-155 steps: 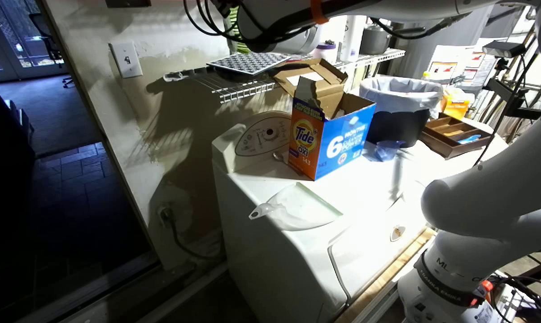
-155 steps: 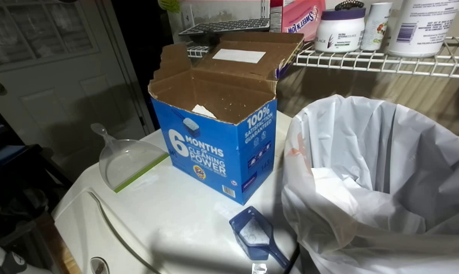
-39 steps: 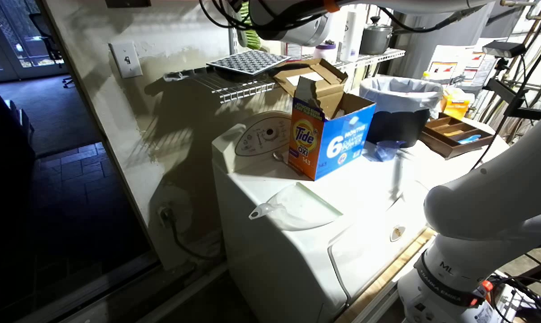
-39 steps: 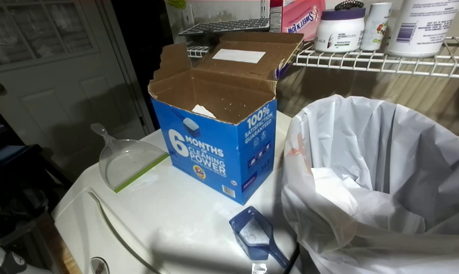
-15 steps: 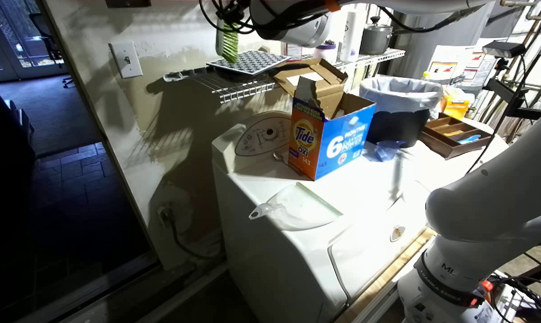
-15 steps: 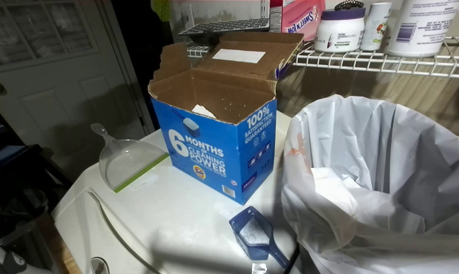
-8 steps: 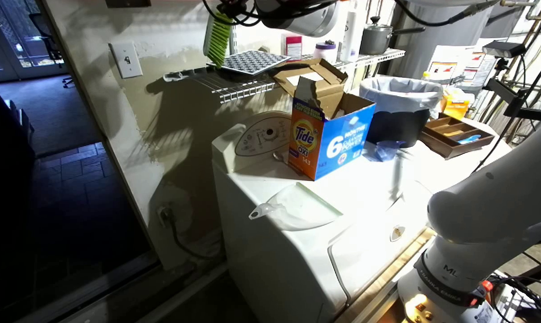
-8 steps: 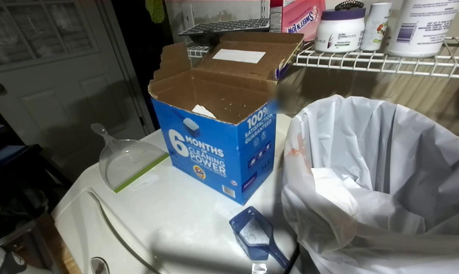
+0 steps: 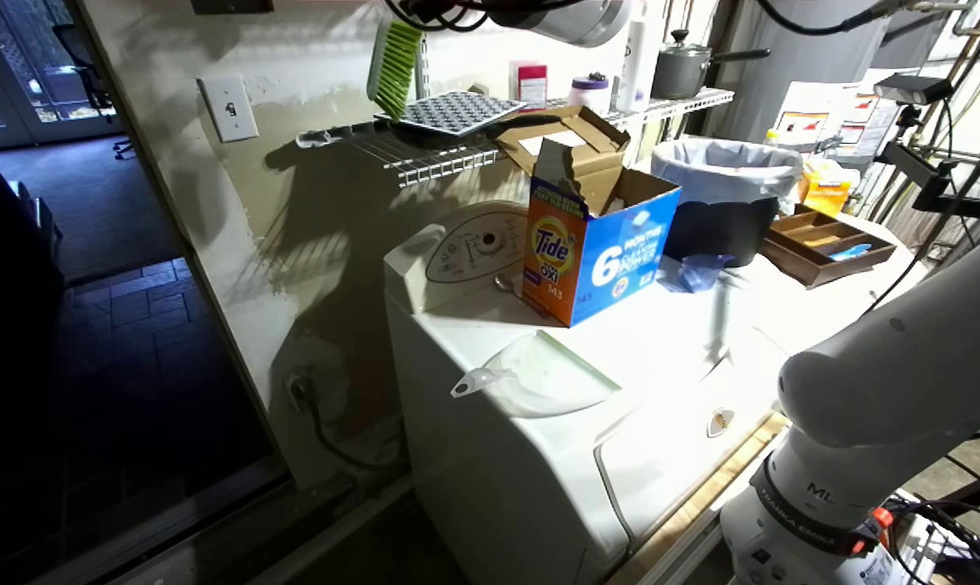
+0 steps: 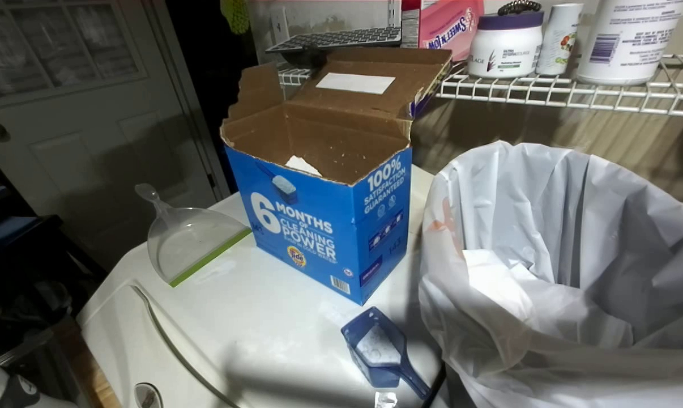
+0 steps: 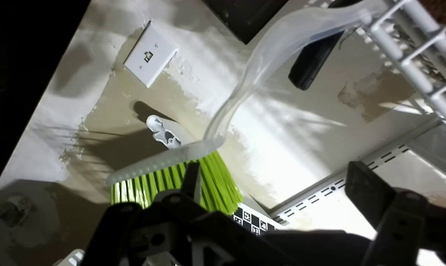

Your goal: Hang the small brush on the top rack

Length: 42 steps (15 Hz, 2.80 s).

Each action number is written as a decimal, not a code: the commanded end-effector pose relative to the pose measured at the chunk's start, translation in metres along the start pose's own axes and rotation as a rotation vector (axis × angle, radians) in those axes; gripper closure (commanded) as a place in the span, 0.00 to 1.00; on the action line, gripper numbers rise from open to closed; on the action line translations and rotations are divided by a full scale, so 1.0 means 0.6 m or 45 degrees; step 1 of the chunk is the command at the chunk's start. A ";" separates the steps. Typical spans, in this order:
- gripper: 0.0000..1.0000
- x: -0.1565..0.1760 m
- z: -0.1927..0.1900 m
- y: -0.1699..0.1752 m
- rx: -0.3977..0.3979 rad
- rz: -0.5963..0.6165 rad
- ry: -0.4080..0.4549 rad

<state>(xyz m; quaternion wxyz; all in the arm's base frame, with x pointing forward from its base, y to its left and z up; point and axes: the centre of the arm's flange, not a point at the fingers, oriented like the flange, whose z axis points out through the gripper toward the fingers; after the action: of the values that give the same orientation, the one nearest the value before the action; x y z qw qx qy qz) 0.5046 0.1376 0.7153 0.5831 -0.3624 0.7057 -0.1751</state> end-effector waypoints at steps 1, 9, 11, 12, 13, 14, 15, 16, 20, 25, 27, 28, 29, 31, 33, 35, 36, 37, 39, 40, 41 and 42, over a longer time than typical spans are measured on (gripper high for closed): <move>0.00 0.001 -0.044 -0.007 -0.029 -0.042 0.059; 0.00 -0.009 -0.100 -0.020 -0.119 -0.086 0.203; 0.00 -0.008 -0.118 -0.025 -0.120 -0.118 0.254; 0.00 -0.006 -0.127 -0.028 -0.119 -0.131 0.276; 0.00 -0.004 -0.134 -0.032 -0.123 -0.144 0.301; 0.00 -0.004 -0.142 -0.036 -0.126 -0.154 0.319; 0.00 -0.002 -0.148 -0.037 -0.131 -0.163 0.329; 0.00 -0.002 -0.153 -0.040 -0.136 -0.174 0.338; 0.00 -0.012 -0.172 -0.045 -0.211 -0.294 0.287; 0.00 -0.026 -0.175 -0.025 -0.401 -0.604 0.183; 0.00 -0.030 -0.176 -0.017 -0.473 -0.727 0.144; 0.00 -0.032 -0.177 -0.015 -0.507 -0.791 0.128; 0.00 -0.032 -0.179 -0.013 -0.540 -0.858 0.119; 0.00 -0.037 -0.184 -0.011 -0.608 -0.992 0.106; 0.00 -0.040 -0.189 -0.011 -0.660 -1.133 0.128; 0.00 -0.045 -0.196 -0.014 -0.690 -1.269 0.164; 0.00 -0.048 -0.199 -0.016 -0.698 -1.334 0.180; 0.00 -0.052 -0.203 -0.018 -0.700 -1.400 0.203; 0.00 -0.060 -0.206 -0.020 -0.671 -1.532 0.239; 0.00 -0.068 -0.209 -0.023 -0.646 -1.594 0.260; 0.00 -0.074 -0.213 -0.023 -0.614 -1.657 0.272; 0.00 -0.081 -0.216 -0.023 -0.593 -1.723 0.281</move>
<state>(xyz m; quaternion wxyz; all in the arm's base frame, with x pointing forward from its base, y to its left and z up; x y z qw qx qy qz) 0.3930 0.1353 0.7768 0.2127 -0.8075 0.4420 -0.3276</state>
